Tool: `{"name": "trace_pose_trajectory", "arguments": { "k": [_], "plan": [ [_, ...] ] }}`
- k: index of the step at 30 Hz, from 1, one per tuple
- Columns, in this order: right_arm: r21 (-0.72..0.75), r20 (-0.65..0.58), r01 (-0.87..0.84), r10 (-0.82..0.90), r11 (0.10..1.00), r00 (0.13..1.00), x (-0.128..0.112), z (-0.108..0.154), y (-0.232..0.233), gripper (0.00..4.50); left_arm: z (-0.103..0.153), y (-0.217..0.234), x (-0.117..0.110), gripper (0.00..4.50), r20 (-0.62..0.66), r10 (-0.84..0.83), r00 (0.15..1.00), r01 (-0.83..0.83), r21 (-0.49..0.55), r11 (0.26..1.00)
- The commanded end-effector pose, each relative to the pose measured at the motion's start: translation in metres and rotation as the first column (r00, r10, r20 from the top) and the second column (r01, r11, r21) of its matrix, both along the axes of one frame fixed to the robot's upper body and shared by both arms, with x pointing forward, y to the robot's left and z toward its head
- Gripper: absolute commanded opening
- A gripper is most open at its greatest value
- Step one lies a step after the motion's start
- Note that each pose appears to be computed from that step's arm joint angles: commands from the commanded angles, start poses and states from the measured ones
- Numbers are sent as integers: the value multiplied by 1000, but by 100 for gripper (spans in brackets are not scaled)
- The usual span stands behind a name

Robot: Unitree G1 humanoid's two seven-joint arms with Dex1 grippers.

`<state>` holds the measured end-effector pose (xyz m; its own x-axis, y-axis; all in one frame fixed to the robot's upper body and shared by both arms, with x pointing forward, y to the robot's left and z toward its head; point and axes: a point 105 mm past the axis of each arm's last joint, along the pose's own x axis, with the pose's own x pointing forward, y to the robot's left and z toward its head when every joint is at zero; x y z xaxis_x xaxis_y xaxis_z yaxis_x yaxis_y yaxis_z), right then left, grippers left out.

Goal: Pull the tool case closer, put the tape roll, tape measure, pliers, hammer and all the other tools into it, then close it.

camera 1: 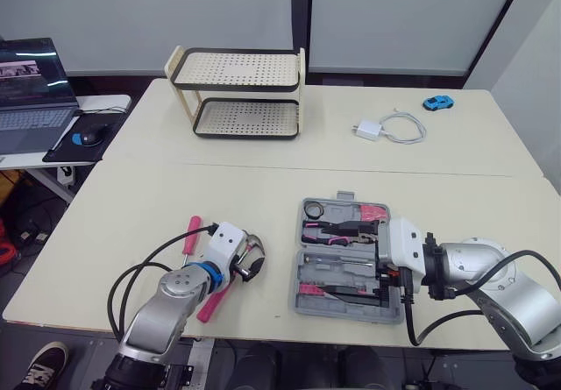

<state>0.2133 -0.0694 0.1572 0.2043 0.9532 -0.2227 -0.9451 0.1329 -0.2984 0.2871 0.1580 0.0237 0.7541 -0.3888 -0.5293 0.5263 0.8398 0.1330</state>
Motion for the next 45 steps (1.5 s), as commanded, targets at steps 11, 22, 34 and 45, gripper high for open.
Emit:
{"name": "trace_pose_trajectory", "arguments": {
  "k": [11, 22, 34, 45],
  "plan": [
    [22, 50, -6, 5, 1000, 999, -2, 12, 2, 450, -11, 16, -11, 69, -56, 55, 997, -51, 82, 995],
    [9, 67, 13, -13, 1000, 998, 4, 12, -2, 450, 20, 25, -10, 11, 30, -10, 1000, 8, 69, 998],
    [-86, 50, 145, -141, 986, 989, 0, 3, -38, 450, 99, -45, -29, 11, 16, -584, 812, 571, 188, 799],
    [-188, 60, 332, -326, 924, 943, -13, -4, -74, 450, 88, -100, -48, 11, -139, -741, 657, 748, 239, 619]
  ]
}}
